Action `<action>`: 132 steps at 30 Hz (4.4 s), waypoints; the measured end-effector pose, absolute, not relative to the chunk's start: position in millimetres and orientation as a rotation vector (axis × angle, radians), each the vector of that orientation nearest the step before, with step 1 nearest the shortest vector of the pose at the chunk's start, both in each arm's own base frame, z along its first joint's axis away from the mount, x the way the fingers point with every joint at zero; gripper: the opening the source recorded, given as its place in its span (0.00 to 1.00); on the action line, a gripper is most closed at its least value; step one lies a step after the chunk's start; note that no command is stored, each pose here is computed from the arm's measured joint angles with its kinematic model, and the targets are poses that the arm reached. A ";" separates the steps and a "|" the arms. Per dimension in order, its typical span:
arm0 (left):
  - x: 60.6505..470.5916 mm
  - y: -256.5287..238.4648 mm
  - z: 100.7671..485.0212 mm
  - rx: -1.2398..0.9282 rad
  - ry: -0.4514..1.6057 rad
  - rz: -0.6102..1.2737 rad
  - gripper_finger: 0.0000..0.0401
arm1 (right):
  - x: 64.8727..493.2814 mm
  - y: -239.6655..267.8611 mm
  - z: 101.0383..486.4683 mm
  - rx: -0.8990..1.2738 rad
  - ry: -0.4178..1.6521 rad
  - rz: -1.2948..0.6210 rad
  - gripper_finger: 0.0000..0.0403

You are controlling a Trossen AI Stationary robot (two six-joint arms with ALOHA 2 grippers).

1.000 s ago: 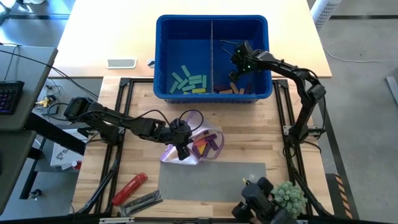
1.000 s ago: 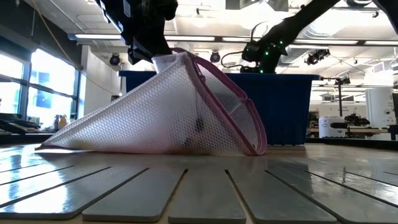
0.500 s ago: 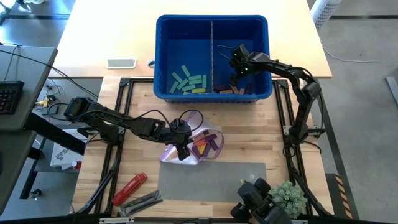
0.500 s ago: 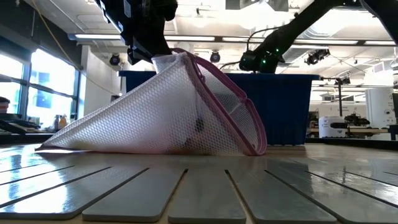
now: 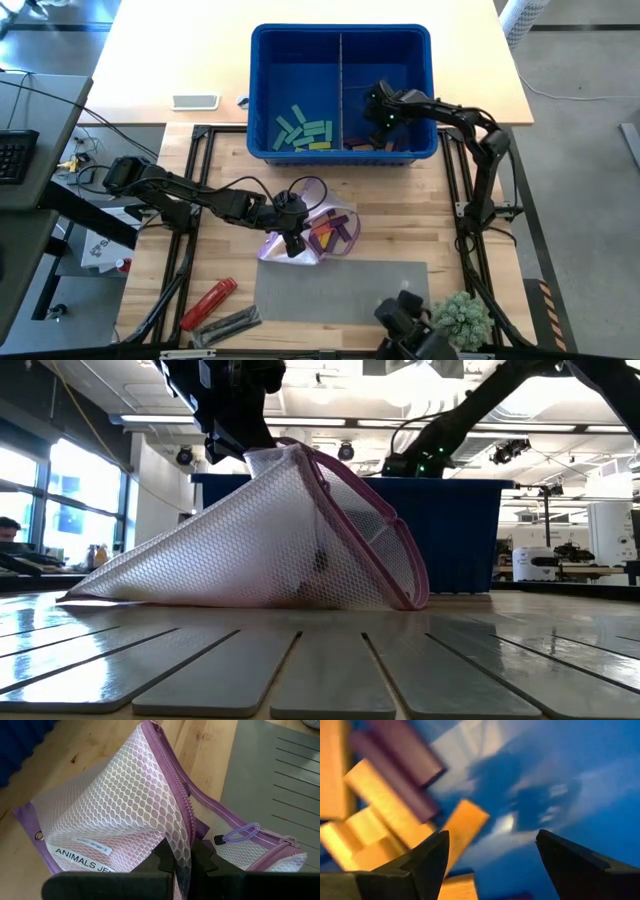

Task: Sort blocks

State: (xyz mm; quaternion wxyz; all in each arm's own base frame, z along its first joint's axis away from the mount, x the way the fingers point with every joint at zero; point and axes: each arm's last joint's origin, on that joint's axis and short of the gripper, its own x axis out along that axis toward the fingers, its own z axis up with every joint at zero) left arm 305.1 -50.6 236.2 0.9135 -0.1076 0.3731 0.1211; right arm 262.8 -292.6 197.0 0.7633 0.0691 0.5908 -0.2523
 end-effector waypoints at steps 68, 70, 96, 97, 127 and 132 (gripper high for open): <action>305.0 -49.9 236.0 -0.236 0.768 0.258 0.00 | 210.9 -196.0 431.6 0.000 0.668 -0.599 0.71; 305.0 -49.9 236.0 -0.237 0.768 0.258 0.00 | 210.9 -189.5 434.5 0.003 0.657 -0.589 0.71; 305.0 -50.0 236.1 -0.220 0.769 0.254 0.00 | 249.4 -124.2 438.5 0.064 0.604 -0.416 0.71; 305.0 -49.9 236.1 -0.221 0.769 0.254 0.00 | 250.4 -121.6 439.7 0.050 0.596 -0.414 0.71; 305.0 -49.7 236.1 -0.223 0.766 0.264 0.00 | 256.1 -105.4 441.7 0.094 0.572 -0.380 0.71; 305.0 -49.6 236.1 -0.223 0.766 0.265 0.00 | 255.7 -105.2 440.9 0.098 0.581 -0.381 0.71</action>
